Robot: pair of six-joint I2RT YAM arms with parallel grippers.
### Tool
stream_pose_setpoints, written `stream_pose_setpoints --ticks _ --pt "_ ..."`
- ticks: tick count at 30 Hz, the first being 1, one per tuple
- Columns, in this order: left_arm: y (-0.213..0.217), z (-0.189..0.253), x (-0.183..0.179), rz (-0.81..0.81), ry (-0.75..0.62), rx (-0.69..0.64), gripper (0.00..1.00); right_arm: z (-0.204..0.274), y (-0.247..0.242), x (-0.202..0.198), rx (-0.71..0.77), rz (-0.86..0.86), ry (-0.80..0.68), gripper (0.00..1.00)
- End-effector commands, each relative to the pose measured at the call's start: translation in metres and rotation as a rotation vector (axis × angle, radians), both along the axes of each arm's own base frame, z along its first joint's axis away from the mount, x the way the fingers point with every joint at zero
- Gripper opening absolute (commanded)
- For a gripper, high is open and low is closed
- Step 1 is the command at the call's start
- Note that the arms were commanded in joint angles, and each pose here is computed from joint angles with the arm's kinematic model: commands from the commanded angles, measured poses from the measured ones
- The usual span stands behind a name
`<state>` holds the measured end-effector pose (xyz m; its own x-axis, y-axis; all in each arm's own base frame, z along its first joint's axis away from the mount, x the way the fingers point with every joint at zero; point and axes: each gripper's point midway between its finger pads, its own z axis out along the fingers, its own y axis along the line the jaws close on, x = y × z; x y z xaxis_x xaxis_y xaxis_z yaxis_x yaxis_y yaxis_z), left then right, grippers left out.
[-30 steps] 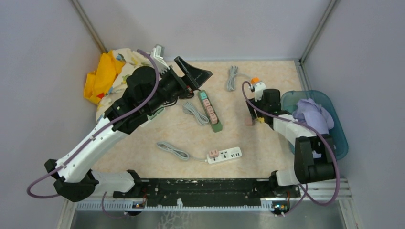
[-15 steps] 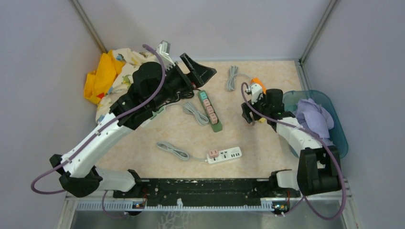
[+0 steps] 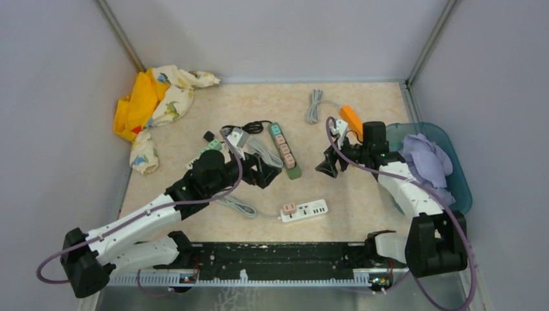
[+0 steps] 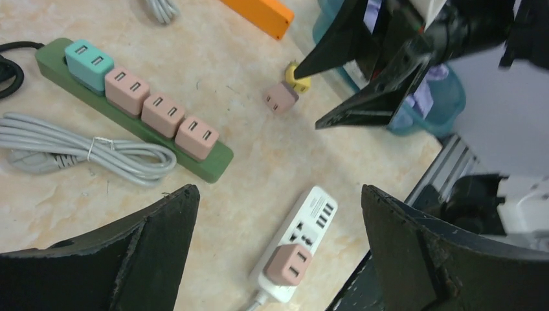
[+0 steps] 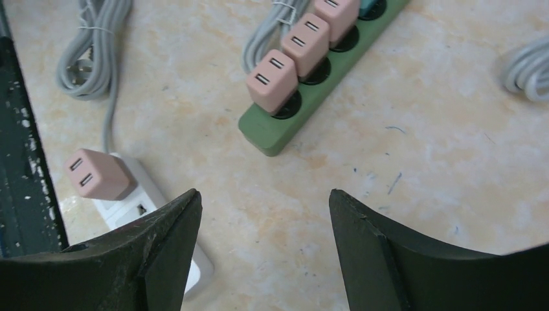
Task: Pull the plug off the socket
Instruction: Place the plug at the center of the board, then remove the plug from the socket.
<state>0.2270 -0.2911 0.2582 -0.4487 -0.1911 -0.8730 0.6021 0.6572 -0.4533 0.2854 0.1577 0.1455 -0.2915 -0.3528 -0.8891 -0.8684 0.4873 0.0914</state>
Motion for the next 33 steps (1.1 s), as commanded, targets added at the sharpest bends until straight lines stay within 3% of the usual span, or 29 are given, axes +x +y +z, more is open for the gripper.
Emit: stream_pose_setpoints --ticks 1,15,33 --pt "0.004 0.013 -0.021 -0.125 -0.218 -0.049 1.0 0.04 0.021 -0.017 0.104 0.175 -0.096 0.72" --pt "0.038 -0.067 -0.055 -0.144 -0.249 -0.091 1.0 0.028 0.062 -0.067 0.105 0.455 -0.1 0.72" --pt "0.046 -0.09 -0.063 -0.136 -0.237 -0.134 1.0 0.002 0.089 -0.102 0.047 0.628 -0.081 0.72"
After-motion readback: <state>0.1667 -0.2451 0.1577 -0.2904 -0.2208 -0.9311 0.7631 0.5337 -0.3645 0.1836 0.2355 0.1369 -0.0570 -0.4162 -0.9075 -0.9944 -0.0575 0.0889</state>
